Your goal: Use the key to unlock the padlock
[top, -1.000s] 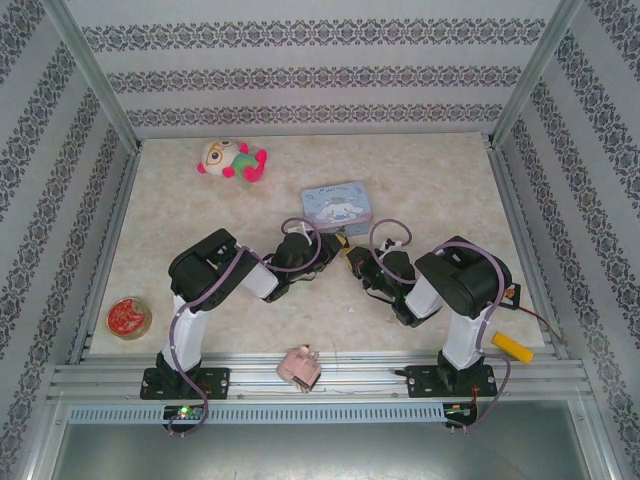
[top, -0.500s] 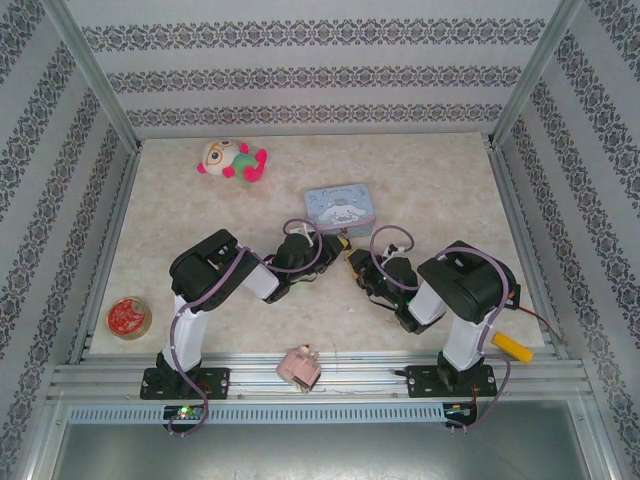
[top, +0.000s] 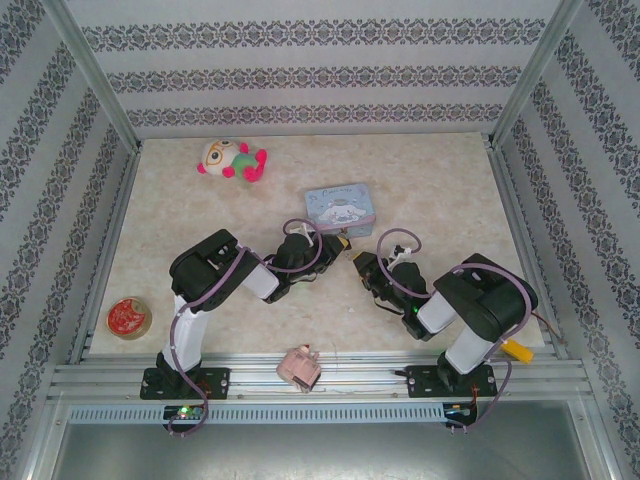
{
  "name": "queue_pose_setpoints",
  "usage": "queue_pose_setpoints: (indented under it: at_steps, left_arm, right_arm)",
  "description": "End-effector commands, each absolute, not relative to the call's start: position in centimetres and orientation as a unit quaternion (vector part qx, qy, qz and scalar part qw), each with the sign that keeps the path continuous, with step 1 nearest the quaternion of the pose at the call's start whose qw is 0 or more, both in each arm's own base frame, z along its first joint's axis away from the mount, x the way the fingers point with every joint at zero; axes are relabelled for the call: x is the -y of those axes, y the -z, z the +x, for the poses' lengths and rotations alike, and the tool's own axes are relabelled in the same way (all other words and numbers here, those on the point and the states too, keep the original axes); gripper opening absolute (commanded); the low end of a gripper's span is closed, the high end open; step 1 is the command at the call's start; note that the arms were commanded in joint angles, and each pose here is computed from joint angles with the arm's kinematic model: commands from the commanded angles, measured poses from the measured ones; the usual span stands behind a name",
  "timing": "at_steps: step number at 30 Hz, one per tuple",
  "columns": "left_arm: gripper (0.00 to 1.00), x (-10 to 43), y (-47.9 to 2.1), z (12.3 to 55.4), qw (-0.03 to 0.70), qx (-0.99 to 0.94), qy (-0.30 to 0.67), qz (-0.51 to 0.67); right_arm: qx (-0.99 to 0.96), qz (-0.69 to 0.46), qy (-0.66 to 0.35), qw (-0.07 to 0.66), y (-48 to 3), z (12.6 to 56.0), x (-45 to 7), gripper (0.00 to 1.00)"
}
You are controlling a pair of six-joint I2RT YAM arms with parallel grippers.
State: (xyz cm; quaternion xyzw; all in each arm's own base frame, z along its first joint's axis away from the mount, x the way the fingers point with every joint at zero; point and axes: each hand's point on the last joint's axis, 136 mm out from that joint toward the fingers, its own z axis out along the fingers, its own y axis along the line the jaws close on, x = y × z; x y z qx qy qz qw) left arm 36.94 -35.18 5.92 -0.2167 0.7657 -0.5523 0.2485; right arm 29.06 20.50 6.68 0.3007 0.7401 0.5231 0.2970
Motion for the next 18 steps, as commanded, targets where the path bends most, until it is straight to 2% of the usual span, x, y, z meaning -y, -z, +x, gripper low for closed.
queue_pose_setpoints:
  at_steps: [1, 18]
  left_arm:
    - [0.0, 35.7, -5.9, 36.3, 0.239, -0.758, 0.568, -0.213]
    - [0.0, 35.7, -5.5, 35.9, 0.228, -0.761, 0.569, -0.214]
  right_arm:
    - [-0.75, 0.282, -0.516, 0.302, -6.5, 29.2, -20.8, 0.27]
    - [-0.745, 0.277, -0.529, 0.299, -6.2, 31.2, -21.7, 0.17]
